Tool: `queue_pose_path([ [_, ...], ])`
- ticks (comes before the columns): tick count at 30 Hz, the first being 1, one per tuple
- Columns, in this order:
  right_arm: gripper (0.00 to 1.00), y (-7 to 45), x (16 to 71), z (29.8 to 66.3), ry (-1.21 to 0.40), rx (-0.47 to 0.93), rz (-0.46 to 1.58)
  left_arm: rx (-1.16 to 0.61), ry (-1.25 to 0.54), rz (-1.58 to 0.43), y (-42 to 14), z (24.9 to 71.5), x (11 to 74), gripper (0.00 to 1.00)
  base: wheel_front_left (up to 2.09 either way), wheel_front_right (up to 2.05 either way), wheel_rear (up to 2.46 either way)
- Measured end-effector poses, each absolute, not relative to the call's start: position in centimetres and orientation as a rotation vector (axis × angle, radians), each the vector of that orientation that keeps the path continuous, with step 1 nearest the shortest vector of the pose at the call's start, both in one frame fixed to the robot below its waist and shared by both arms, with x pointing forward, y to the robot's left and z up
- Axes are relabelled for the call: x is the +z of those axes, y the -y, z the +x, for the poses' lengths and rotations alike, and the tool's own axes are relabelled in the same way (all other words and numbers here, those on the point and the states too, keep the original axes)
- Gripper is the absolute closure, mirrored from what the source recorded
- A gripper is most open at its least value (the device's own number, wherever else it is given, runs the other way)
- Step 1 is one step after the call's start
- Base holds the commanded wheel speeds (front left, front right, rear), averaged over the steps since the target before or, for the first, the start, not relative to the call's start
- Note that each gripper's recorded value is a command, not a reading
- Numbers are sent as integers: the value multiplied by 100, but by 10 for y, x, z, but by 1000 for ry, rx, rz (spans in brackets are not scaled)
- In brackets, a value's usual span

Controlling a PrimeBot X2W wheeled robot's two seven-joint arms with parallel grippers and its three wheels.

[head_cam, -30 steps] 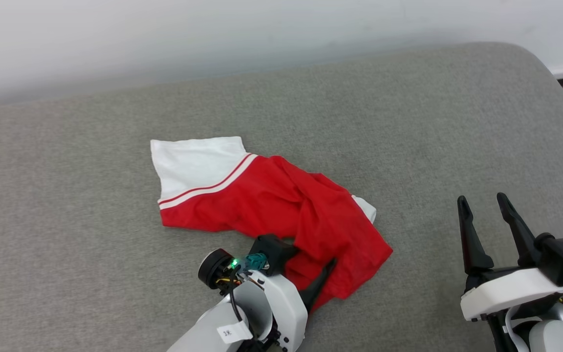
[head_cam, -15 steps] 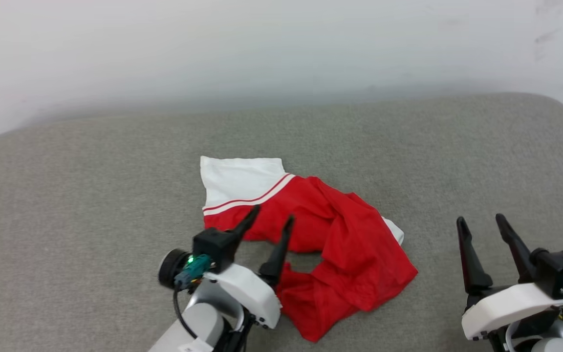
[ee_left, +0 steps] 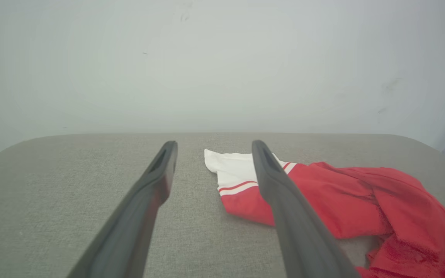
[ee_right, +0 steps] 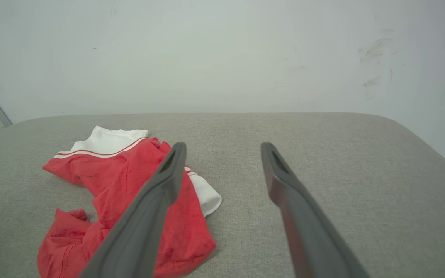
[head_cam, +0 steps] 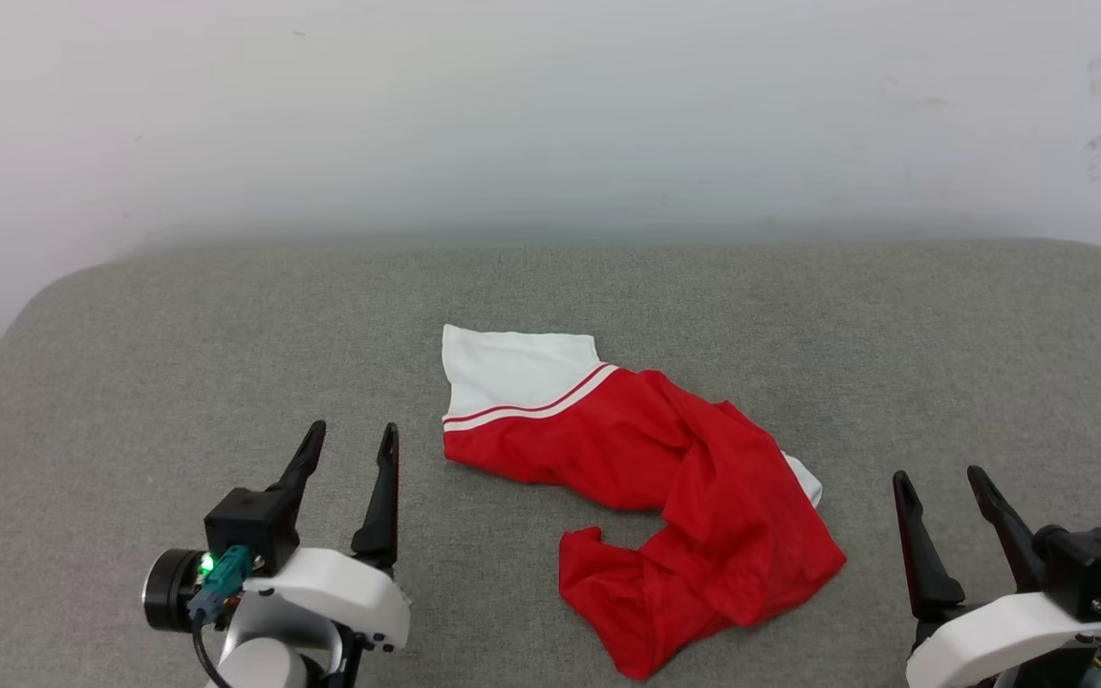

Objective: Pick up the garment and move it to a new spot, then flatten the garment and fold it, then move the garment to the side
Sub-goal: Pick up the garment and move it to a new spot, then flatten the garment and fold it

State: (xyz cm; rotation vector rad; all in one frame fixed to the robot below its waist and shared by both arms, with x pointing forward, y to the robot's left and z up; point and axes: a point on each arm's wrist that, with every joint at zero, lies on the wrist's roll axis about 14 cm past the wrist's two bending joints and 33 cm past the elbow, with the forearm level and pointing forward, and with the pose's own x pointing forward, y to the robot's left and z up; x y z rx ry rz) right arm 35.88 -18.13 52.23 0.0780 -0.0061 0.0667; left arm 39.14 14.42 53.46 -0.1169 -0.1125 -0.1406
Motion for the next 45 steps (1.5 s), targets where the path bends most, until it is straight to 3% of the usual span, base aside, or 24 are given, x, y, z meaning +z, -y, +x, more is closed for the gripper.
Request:
queue_pose_path([
  [8,0,182,521,349,-4,64,80,-80,94,-68,-172,371,524,0,0,0,0],
  [34,0,179,521,345,-8,74,69,-111,44,-67,-162,368,508,0,0,0,0],
  [45,0,180,515,355,-27,67,70,-492,-72,-81,-52,394,519,0,0,0,0],
])
